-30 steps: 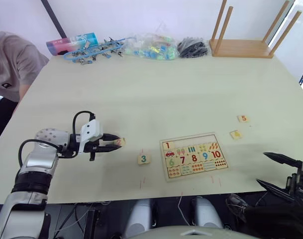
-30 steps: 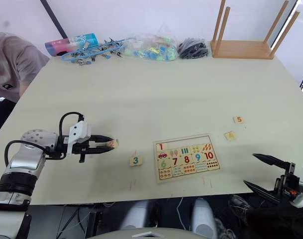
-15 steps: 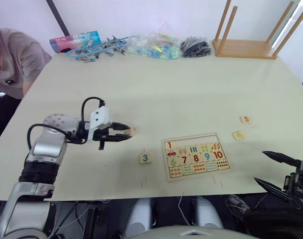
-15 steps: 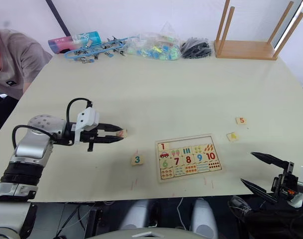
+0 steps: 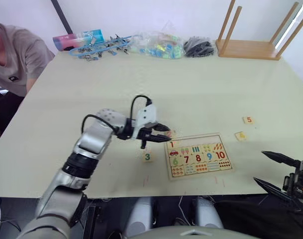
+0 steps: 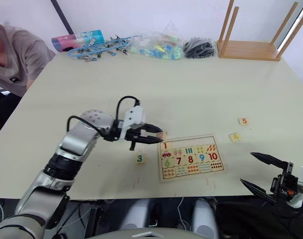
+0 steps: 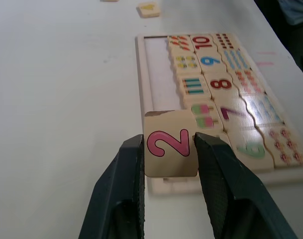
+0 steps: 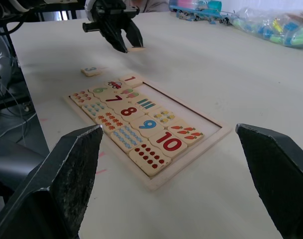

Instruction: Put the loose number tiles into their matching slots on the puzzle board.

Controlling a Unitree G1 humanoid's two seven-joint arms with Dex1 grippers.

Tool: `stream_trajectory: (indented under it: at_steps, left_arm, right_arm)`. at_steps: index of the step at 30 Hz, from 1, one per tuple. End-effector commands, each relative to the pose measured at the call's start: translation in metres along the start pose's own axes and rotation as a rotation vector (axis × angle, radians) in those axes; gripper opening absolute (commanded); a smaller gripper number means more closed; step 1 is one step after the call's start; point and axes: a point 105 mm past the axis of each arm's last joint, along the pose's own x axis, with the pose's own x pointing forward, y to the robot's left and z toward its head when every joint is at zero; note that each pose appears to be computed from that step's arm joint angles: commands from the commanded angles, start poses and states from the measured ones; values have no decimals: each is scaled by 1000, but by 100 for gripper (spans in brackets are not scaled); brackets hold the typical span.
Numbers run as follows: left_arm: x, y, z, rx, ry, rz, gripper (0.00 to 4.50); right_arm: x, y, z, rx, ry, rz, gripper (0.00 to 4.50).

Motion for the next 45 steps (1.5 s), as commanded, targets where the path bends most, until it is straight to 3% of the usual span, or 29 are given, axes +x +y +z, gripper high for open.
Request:
stream_trajectory:
  at_steps: [1,14,45]
  left_arm:
    - [13,-1,5,42,47,30,105]
    - [37,-4,9,71,164,80,105]
    - [48,-10,17,58,166,27,105]
  right_arm:
    - [-4,-4,9,-35,-8,-7,450]
    - [-6,-4,8,-43,-17,-21,450]
    - [-10,-5,1,-51,-12,-40,450]
